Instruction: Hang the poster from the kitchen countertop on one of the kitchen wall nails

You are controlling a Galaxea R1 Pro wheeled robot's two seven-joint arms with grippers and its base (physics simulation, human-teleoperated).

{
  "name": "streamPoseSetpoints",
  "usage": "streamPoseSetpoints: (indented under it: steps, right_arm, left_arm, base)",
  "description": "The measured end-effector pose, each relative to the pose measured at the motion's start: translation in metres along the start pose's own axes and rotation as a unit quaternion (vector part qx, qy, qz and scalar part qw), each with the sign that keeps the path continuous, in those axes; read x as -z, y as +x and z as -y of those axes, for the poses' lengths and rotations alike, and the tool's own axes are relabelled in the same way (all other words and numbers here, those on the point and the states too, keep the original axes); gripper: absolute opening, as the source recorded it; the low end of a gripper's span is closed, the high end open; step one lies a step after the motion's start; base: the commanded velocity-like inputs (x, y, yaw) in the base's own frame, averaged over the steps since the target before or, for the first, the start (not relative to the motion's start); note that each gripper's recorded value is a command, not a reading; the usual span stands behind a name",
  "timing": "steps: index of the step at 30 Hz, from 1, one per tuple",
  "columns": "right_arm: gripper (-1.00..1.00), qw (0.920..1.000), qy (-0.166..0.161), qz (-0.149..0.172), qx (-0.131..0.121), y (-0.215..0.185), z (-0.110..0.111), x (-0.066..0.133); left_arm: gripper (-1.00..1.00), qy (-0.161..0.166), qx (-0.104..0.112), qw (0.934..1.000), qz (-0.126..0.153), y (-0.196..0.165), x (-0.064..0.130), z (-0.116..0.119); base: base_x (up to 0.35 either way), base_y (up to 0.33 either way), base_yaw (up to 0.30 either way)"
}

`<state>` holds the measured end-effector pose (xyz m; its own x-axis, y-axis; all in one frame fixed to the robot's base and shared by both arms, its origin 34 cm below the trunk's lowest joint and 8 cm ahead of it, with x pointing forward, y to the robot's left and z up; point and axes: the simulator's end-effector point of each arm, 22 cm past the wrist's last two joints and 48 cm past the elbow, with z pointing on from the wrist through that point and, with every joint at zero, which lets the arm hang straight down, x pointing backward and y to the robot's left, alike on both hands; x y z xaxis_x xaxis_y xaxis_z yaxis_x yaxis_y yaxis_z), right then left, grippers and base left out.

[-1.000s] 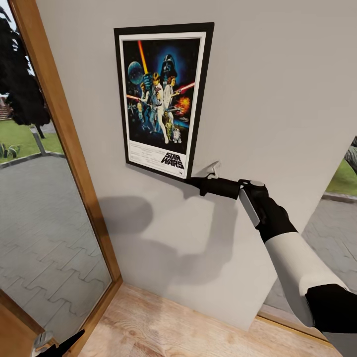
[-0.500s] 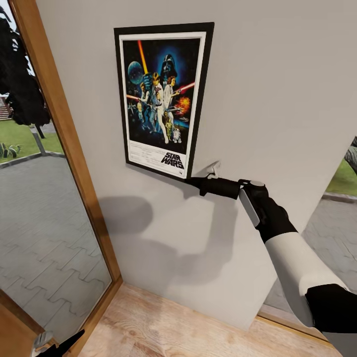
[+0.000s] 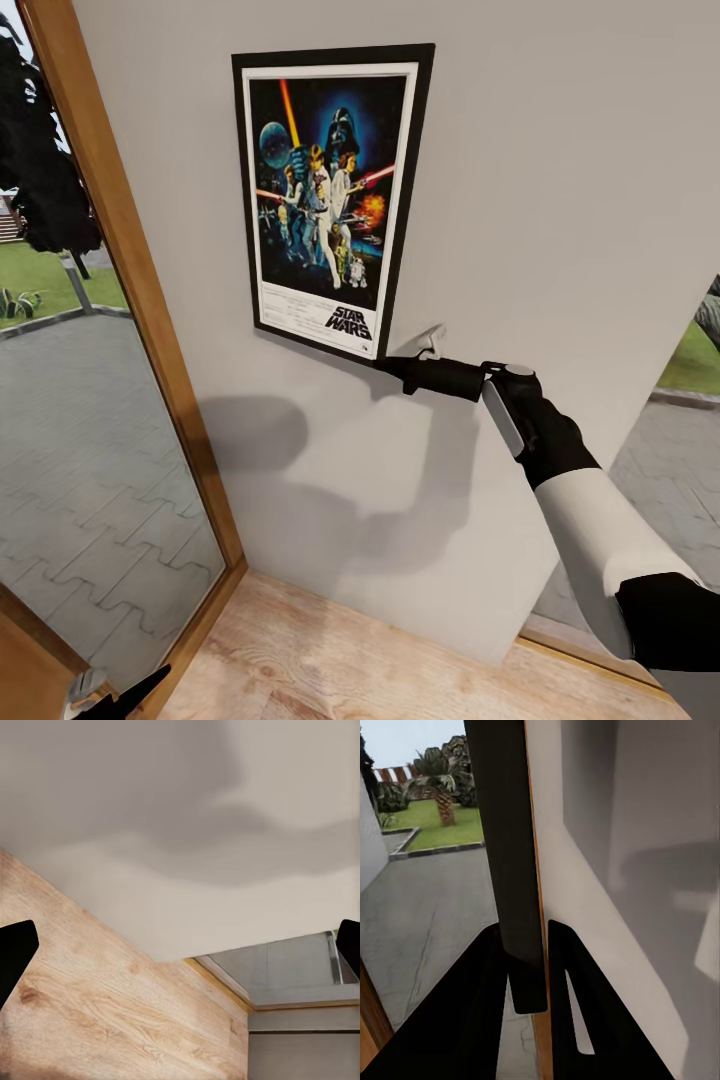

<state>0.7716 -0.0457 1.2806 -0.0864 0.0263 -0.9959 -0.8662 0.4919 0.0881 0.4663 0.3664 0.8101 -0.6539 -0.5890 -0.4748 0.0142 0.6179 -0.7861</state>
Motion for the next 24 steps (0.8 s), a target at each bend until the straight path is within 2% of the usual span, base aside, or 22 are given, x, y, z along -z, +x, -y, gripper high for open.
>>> streamPoseSetpoints:
  steps: [24]
  right_arm:
    - [-1.0,1.0,0.001,-0.001,-0.003,0.0022,0.0013,0.0]
  left_arm:
    - [1.0,0.0,0.0,1.0,0.0,0.0,0.0,0.0]
  base:
    - [0.013,0.0,0.0]
